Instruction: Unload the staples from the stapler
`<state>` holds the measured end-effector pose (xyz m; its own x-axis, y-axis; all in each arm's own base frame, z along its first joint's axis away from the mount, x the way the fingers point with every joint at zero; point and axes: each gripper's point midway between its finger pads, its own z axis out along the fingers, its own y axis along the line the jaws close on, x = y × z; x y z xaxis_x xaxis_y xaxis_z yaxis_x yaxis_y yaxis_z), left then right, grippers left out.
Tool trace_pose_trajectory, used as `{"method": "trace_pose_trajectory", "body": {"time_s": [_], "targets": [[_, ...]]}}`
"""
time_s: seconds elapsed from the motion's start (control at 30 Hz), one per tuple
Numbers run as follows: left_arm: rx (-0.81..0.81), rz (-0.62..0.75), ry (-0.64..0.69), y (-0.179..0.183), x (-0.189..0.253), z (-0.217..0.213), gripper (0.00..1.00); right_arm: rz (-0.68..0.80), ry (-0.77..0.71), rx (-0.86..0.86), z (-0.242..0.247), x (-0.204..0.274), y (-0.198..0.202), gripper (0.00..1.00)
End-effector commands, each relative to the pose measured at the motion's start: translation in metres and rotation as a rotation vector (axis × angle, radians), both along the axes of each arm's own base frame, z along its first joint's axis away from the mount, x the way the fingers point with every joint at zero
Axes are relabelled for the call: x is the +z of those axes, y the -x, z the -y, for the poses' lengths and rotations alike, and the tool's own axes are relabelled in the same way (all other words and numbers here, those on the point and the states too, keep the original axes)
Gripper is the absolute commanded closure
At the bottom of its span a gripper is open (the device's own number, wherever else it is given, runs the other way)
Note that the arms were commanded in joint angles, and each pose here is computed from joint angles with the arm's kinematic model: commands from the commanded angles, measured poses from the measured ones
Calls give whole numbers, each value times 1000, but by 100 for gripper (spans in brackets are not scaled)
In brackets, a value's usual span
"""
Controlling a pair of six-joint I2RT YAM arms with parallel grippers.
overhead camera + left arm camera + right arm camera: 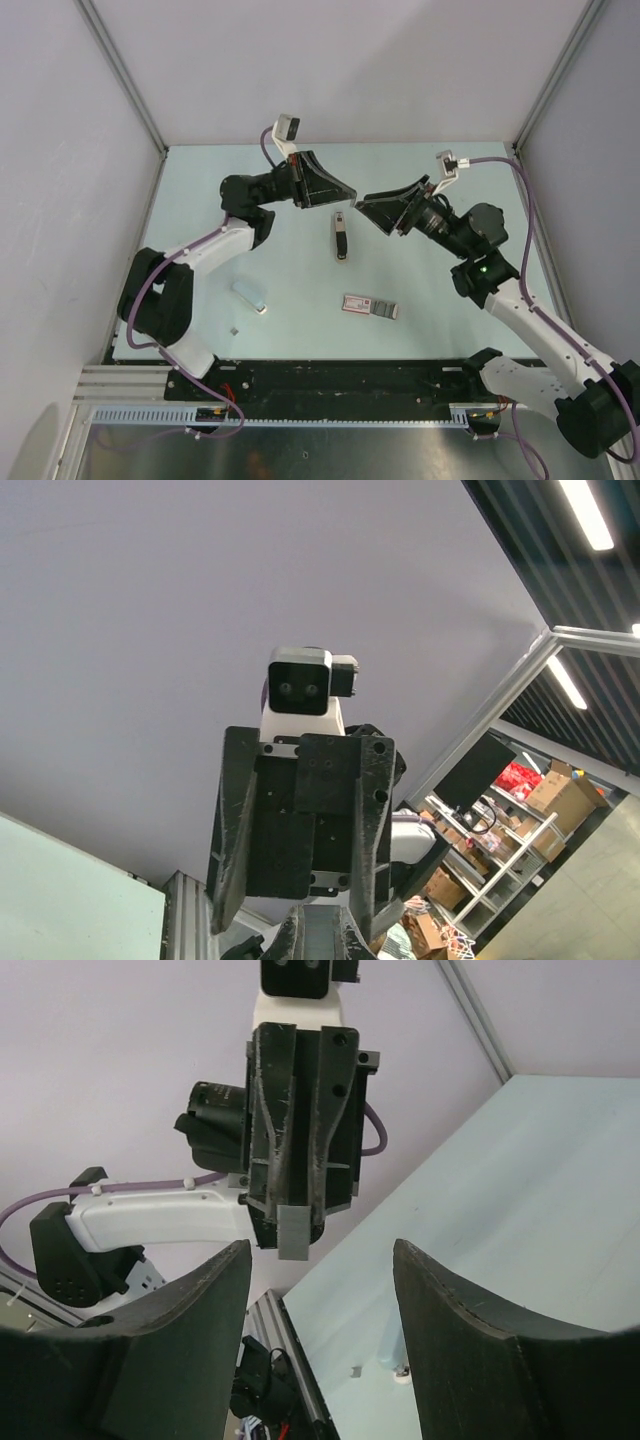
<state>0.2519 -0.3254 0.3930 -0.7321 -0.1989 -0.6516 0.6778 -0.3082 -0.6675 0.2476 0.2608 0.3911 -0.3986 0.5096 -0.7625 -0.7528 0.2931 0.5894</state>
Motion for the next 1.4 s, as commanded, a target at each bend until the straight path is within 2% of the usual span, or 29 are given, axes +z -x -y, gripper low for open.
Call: {"method": "trace_pose_trajectory", "body": {"time_s": [0.0,0.13,0.67,1.0,1.13,1.17,1.27,1.37], "targets": [[18,92,66,17,24,-6,100,60,-42,24,-3,24,6,37],[16,91,65,20,21,-5,100,59,-49,29,-5,24,5,40],[35,113,64,15,16,-2,100,42,-63,57,-14,23,7,60],[38,124,49,13,8,0,98,34,-55,46,-14,20,5,77],[37,130,16,9,1,0,89,28,-24,33,-13,13,4,80],[37,131,4,8,0,0,85,20,-10,26,-13,9,3,81],[43,139,-25,3,-7,-1,60,-4,32,1,-10,-2,0,83],[58,184,-60,-2,-10,-5,50,-51,85,-31,-4,-17,-3,83]]}}
